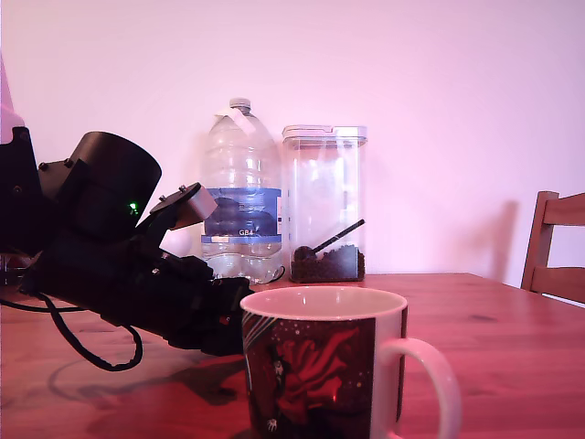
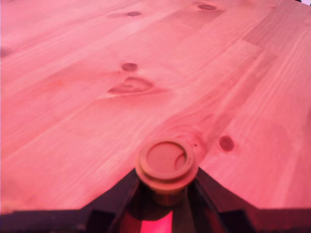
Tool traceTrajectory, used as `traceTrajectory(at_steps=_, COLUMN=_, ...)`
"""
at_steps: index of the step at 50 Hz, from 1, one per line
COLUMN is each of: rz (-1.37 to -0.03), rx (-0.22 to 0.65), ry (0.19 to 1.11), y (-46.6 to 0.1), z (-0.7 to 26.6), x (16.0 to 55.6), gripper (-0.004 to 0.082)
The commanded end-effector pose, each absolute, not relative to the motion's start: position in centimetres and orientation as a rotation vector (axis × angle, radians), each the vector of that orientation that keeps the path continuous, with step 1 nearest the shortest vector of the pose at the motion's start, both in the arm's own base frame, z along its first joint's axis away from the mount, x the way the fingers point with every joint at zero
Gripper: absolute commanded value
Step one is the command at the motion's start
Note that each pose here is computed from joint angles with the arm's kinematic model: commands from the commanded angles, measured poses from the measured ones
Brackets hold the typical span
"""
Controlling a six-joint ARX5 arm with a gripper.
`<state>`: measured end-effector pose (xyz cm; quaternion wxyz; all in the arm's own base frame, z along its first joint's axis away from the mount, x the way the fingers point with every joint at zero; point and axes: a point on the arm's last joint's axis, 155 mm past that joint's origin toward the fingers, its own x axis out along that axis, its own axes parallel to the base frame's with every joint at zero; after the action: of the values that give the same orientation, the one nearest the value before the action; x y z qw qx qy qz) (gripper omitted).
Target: Pick up the coffee capsules from the table one by one and drop them inside the nearest coffee cup
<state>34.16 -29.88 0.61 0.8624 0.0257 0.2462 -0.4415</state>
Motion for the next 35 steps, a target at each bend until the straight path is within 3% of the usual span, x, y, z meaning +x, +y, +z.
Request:
traceTrajectory(at_steps=1, rz=-0.938, rx=0.050, ry=0.557, y=-29.8, z=-0.8, x=33.4, gripper=0.0178)
traceTrajectory(at_steps=6, rz=-0.957, rx=0.043, ry=0.552, y=-30.0, z=-0.1, x=33.2, gripper=0.0124)
traceTrajectory(at_steps=16, rz=-1.001, rx=0.030, ry=0.552, y=-30.3, z=1.3, x=32.3, gripper=0.0123)
traceTrajectory(at_steps=35, rz=-1.078, rx=0.059, ry=0.442, y=-29.4, z=6.1, x=29.2, gripper=0.0123)
